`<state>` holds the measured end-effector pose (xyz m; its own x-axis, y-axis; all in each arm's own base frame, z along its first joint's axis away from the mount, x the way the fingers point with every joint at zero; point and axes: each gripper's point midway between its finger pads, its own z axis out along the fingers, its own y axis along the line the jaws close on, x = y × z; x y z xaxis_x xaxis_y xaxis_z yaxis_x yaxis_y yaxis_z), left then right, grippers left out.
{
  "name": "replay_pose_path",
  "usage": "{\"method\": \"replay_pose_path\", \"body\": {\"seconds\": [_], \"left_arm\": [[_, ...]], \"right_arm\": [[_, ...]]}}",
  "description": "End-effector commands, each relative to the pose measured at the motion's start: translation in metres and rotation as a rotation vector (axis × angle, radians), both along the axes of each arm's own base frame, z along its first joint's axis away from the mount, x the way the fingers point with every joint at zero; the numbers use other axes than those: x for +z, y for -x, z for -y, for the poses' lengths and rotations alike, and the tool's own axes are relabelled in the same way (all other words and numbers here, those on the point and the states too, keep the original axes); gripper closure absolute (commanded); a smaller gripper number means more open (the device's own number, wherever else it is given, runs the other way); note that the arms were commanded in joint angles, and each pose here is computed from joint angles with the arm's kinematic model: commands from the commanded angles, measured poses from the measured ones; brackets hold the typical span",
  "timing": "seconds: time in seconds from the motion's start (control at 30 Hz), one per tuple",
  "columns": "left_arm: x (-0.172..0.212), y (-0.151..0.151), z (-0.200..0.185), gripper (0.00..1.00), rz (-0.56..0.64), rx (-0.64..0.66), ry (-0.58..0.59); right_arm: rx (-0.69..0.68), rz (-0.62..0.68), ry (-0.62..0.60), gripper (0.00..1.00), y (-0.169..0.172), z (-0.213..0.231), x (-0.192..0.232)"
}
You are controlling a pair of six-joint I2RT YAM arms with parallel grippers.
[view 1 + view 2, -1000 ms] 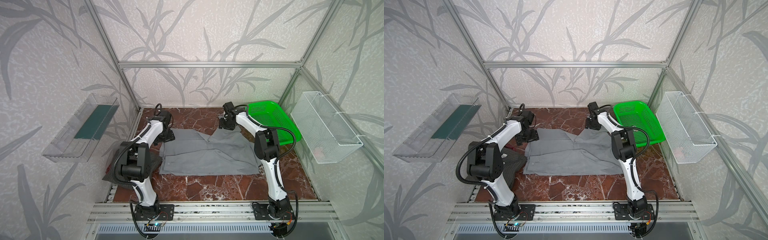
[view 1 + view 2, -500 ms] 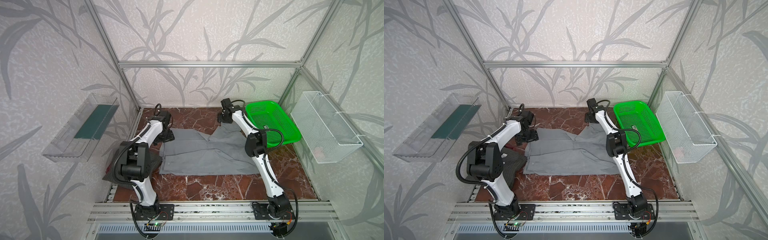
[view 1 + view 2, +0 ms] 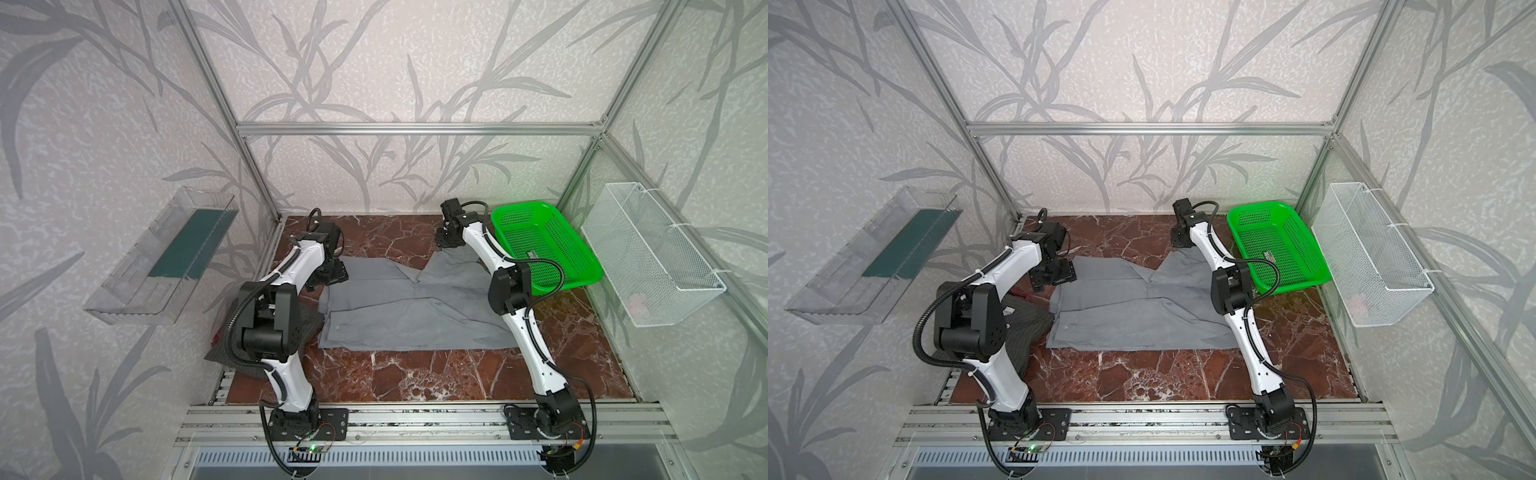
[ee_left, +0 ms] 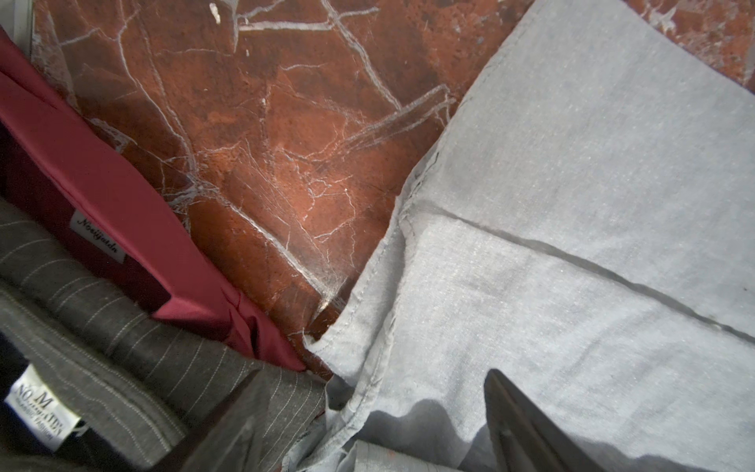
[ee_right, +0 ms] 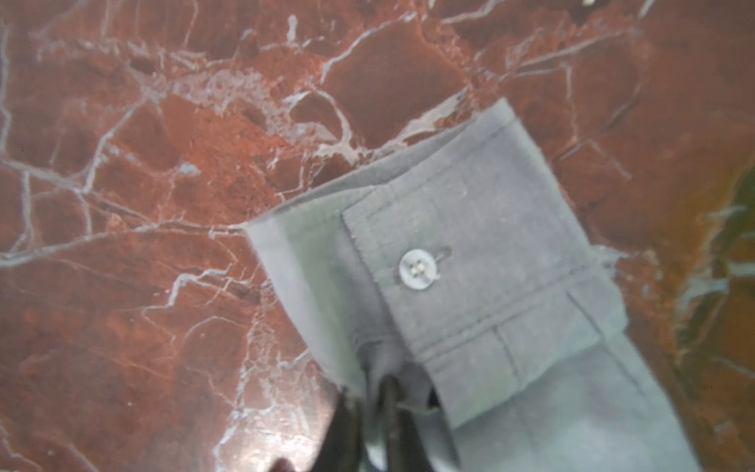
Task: Fold and stack the long sleeve shirts
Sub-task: 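Grasp the grey cuff farthest from the robot with the right gripper, then lift the cuff high with the right gripper while the left holds the hem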
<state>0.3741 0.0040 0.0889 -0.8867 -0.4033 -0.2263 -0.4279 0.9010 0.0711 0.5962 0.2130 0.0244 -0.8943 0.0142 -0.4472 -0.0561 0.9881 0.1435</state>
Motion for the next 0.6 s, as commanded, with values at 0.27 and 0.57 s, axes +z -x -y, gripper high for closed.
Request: {"method": "replay_pose_path", "body": {"seconds": [0.27, 0.57], "left_arm": [[0.003, -0.005, -0.001, 0.17, 0.009, -0.008, 0.006], [0.006, -0.022, -0.004, 0.17, 0.047, -0.018, -0.014]], "right_arm": [[0.058, 0.329, -0.092, 1.00, -0.018, -0.003, 0.175], [0.040, 0.622, -0.162, 1.00, -0.007, 0.030, 0.324]]}}
